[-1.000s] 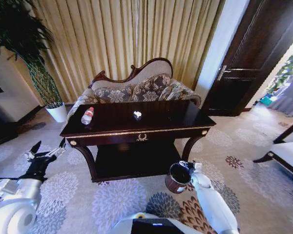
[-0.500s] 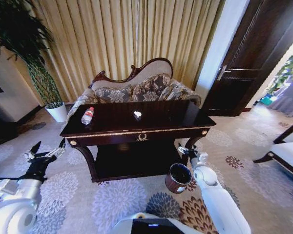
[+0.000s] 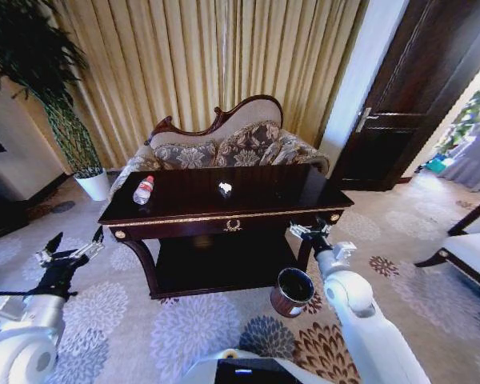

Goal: Move to the front of the table and place the trash on the table into the trash bin.

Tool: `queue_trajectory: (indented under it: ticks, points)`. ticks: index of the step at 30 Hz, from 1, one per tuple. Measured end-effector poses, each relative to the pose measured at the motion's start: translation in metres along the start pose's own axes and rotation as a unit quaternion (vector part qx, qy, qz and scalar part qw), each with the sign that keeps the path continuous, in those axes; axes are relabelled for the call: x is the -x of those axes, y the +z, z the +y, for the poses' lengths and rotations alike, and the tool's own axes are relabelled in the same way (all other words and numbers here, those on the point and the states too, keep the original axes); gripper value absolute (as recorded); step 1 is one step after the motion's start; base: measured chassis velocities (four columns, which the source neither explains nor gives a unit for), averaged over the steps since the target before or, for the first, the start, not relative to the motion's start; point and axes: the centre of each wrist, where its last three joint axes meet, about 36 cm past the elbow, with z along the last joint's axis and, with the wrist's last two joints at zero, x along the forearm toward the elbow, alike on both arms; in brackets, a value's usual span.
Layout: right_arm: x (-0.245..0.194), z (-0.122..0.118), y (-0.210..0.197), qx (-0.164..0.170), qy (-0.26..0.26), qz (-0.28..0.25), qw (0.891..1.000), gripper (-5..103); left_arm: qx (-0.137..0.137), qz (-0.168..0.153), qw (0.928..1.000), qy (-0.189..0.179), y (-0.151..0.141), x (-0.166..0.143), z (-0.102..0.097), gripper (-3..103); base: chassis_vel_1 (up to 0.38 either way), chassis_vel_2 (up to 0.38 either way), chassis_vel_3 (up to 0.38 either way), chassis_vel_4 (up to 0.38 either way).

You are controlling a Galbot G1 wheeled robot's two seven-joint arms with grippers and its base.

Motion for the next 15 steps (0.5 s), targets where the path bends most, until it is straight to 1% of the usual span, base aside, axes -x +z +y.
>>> queue_trajectory:
  ticks: [5, 15]
  points:
    - [-0.0003, 0.0011, 0.0010, -0.012, -0.002, -0.007, 1.000, 100, 0.000, -0.001, 1.0000, -0.003, 0.0003, -0.0007, 0.0028, 100, 0.000, 0.000, 0.000, 0.000]
    - [0.0007, 0.0009, 0.0010, -0.006, -0.017, -0.006, 1.000, 100, -0.001, 0.000, 1.0000, -0.003, 0.0008, -0.0008, 0.0035, 100, 0.000, 0.000, 0.000, 0.000]
